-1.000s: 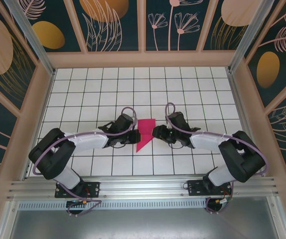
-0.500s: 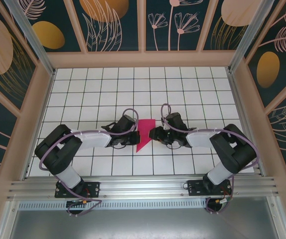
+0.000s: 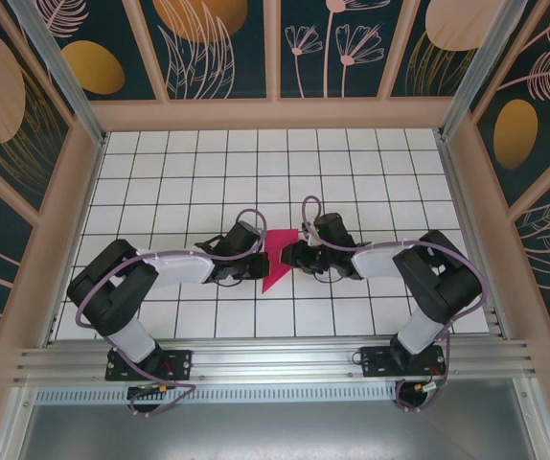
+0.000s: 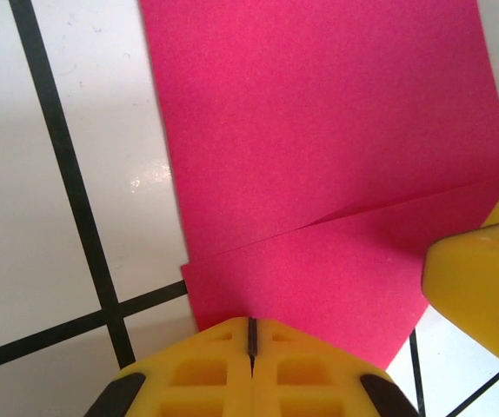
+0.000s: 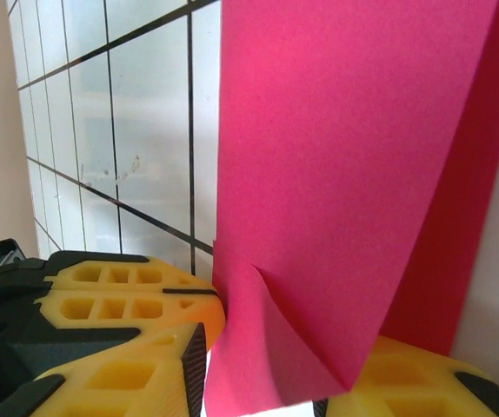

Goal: Fold a paper plane with a square sheet of paper (pick it up from the middle)
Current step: Fourth fold the wing at the center of the table.

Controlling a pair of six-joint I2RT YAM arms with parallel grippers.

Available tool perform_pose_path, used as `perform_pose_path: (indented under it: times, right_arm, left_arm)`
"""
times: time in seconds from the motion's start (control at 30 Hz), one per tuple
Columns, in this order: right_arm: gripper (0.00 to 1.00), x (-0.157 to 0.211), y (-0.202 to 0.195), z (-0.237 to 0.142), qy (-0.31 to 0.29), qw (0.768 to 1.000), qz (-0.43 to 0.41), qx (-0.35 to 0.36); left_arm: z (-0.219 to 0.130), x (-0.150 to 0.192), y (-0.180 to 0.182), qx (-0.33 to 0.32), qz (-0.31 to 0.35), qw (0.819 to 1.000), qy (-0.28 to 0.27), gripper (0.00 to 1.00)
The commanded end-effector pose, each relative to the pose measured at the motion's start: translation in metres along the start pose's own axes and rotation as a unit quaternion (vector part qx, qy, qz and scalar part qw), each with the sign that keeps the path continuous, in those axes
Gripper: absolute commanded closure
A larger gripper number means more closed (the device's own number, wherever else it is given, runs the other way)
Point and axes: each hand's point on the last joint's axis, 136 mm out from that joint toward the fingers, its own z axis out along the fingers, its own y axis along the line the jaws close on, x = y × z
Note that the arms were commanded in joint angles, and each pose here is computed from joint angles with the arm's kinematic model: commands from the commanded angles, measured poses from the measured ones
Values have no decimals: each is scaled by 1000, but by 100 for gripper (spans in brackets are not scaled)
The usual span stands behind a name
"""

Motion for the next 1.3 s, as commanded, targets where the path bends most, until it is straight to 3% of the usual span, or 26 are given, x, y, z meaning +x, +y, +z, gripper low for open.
perform_pose_path:
  times: [0.0,0.3,0.53,0.83,1.27]
  right_arm:
    - [64,-3,12,6,11,999,-32,-14]
    - [82,1,2,13,30,999,-36,4]
    - [96,-6,7,12,-4,999,9,31]
    - [96,-7,26,13,-69,991,103,58]
    - [94,-1,41,21,-81,985,142,60]
  left_arm:
    - [-8,-6,-1,1,9,1000,-14,92]
    - [-36,-14,-10,27,13,998,-63,82]
    - [-58,-9,-9,43,30,993,-102,64]
    - [-68,8,-6,41,79,990,-114,56]
    - [-47,22,-1,-7,141,985,-101,55]
